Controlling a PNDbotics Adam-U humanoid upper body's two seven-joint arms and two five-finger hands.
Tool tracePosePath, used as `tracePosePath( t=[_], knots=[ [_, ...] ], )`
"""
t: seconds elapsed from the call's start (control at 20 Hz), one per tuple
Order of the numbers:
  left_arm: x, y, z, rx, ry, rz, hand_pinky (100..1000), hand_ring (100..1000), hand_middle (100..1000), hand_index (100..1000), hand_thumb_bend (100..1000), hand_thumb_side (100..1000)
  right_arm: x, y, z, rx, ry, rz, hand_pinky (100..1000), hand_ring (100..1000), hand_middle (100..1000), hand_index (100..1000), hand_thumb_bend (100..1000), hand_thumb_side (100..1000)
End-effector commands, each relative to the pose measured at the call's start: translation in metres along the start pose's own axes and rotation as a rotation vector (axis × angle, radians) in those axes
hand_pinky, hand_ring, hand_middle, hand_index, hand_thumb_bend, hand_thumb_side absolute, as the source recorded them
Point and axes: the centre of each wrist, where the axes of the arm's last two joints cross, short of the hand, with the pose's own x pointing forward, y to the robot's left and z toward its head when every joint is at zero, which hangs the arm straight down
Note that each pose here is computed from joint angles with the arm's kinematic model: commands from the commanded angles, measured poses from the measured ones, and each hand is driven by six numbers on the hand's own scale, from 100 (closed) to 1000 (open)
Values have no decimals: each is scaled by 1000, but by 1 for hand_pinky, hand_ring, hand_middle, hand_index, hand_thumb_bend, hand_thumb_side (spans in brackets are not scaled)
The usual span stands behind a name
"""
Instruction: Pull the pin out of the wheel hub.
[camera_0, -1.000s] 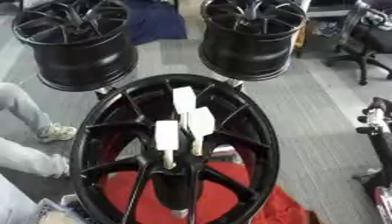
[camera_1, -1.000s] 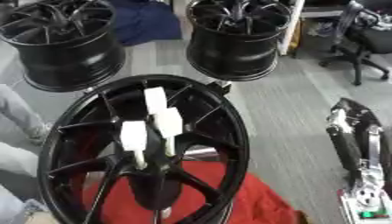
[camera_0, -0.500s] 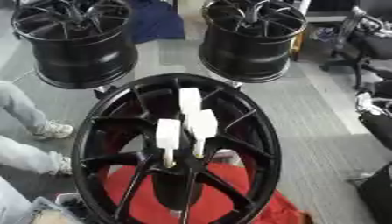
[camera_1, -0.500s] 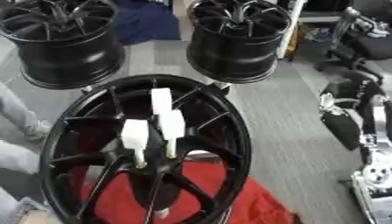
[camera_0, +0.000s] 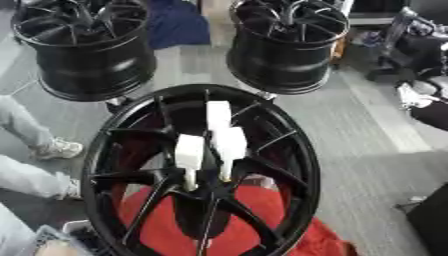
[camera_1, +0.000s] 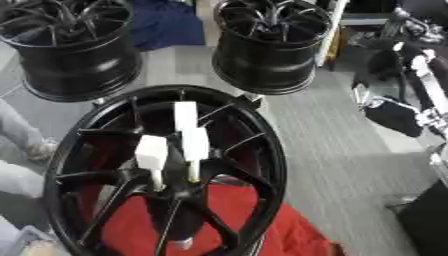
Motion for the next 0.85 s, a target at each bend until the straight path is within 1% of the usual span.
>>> tracePosePath(
  t=[0.05,0.1,0.15,0.45,0.65,0.85],
  knots=[
    [17,-10,-6,41,-46,72,575,591,673,803,100,743,8,-5,-5,6,-47,1,622,655,613,826,100,232],
    [18,-15,-7,50,-47,97,576,591,673,803,100,746,8,-2,-4,1,-49,-12,621,655,613,826,100,255],
    [19,-18,-7,58,-47,115,577,592,674,805,100,756,8,0,-4,-4,-49,-23,618,653,611,824,100,260],
    [18,-39,-11,119,-30,205,580,595,675,808,100,776,9,12,-2,-22,-43,-84,609,649,607,821,100,269],
    [18,-45,-12,112,-21,220,581,596,676,809,100,780,9,16,-1,-19,-42,-101,607,648,606,821,100,268],
    [18,-48,-12,100,-18,221,582,596,675,809,100,783,8,18,0,-22,-38,-111,605,647,605,820,100,269]
  ],
)
